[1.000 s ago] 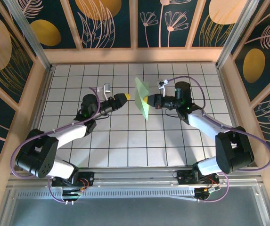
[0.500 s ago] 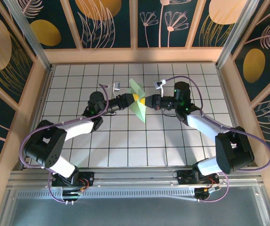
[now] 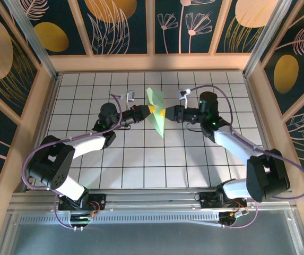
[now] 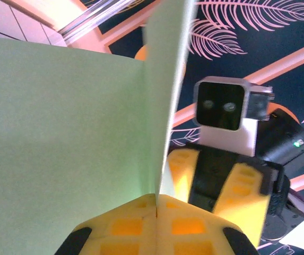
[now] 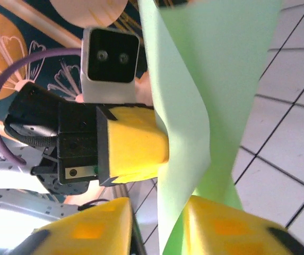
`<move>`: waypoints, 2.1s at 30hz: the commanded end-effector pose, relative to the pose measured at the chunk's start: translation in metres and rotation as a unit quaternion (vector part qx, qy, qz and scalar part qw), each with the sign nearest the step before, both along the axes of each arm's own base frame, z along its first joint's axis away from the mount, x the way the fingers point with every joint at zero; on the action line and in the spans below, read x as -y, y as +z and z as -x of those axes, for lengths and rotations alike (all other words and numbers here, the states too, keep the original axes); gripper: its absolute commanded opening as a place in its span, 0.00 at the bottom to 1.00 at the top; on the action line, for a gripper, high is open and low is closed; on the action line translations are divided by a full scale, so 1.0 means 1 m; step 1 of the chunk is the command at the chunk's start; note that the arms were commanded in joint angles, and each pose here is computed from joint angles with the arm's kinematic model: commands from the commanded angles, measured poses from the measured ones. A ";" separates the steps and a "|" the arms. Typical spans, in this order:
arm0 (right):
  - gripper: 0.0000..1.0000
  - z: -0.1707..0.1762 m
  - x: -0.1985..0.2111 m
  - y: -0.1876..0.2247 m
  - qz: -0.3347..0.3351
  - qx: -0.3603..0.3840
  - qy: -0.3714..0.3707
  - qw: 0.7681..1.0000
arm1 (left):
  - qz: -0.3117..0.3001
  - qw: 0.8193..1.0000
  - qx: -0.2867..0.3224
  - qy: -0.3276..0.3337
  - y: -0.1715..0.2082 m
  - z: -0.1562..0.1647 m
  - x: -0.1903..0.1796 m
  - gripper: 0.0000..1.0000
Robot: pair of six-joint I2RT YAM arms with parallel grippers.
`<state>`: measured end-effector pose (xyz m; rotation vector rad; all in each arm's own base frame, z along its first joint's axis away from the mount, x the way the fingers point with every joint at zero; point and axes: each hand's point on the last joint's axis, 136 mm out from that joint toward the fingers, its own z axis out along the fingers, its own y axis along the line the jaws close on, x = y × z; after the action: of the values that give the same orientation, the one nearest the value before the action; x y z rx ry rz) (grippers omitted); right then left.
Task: Fold a paper plane with a square sheet of paper (fold left side to right side)
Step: Turn over the paper at the center of the table.
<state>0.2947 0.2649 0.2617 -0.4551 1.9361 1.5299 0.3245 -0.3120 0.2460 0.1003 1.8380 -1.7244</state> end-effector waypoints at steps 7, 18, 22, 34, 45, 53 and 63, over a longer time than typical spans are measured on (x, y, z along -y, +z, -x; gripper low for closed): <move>0.74 0.012 0.052 -0.004 0.026 0.027 -0.094 0.995 | 0.055 0.995 0.082 0.000 0.058 0.002 0.006 0.00; 0.86 0.037 0.017 0.000 -0.032 0.022 -0.011 0.999 | 0.057 0.995 0.074 -0.028 0.058 0.004 0.027 0.00; 0.69 0.028 0.009 0.015 -0.047 0.036 0.001 0.998 | 0.057 0.995 0.069 -0.038 0.056 0.006 0.032 0.00; 0.09 0.009 0.011 0.022 -0.023 0.052 -0.029 0.998 | 0.036 0.997 0.062 -0.023 0.047 0.002 0.031 0.16; 0.00 -0.013 0.034 0.012 0.100 0.075 -0.132 0.983 | -0.124 0.980 0.099 0.119 0.036 -0.016 -0.013 0.52; 0.00 -0.034 0.060 -0.011 0.363 0.137 -0.277 0.879 | -0.249 0.915 0.114 0.296 0.034 -0.018 -0.096 0.67; 0.00 -0.045 0.053 -0.076 0.634 0.165 -0.289 0.698 | -0.268 0.849 0.097 0.446 0.037 0.004 -0.178 0.78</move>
<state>0.3399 0.2433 0.2019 -0.4656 2.2137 -0.0682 0.3220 -0.1628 0.2901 -0.2230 1.7450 -0.6699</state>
